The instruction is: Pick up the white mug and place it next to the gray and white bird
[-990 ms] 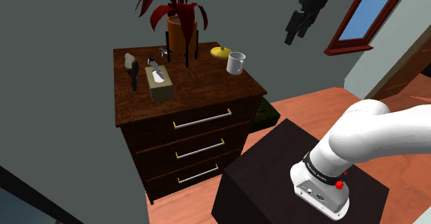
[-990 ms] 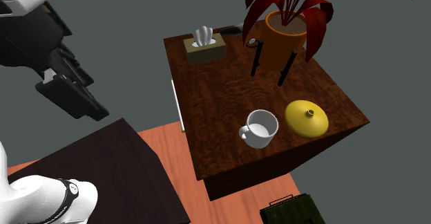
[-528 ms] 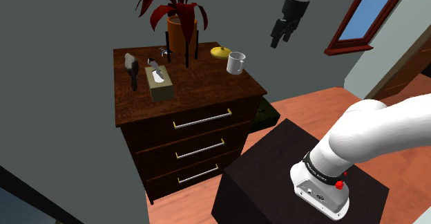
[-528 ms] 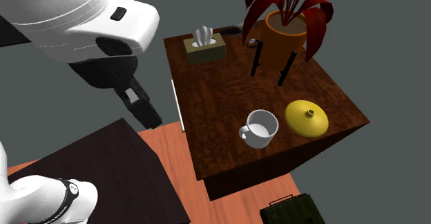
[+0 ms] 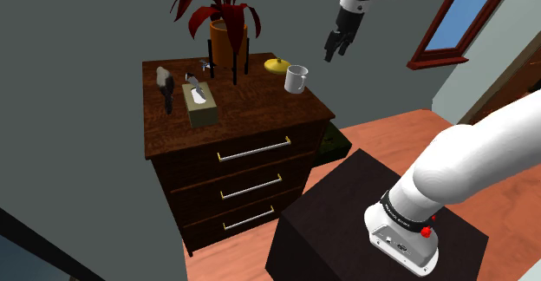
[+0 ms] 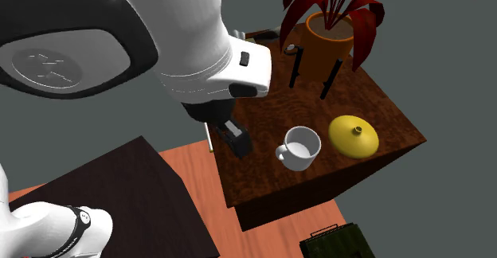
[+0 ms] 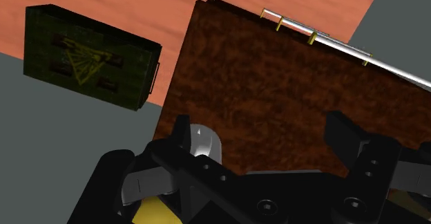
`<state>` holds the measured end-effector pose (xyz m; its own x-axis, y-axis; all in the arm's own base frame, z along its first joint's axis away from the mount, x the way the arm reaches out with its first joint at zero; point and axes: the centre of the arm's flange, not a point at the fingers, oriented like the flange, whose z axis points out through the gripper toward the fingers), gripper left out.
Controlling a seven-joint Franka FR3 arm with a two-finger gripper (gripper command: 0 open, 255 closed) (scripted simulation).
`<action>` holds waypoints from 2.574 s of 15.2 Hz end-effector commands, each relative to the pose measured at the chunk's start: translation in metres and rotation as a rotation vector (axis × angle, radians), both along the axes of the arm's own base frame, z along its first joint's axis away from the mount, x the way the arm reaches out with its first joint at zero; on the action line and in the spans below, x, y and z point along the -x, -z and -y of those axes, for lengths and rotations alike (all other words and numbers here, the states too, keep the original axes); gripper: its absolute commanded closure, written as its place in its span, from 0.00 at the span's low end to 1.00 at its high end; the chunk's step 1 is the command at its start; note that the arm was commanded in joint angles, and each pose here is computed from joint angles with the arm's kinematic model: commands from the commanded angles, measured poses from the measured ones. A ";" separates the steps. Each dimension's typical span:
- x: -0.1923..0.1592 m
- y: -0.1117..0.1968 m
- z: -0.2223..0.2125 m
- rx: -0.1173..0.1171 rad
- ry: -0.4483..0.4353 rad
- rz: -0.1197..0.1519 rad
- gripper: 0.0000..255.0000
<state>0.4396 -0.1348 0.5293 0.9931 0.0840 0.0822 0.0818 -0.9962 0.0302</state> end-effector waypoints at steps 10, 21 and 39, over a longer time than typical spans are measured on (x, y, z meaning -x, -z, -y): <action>-0.108 0.077 0.064 -0.030 -0.023 0.005 0.00; -0.203 0.147 0.114 -0.056 -0.042 0.008 0.00; -0.207 0.182 0.113 -0.056 -0.042 0.008 1.00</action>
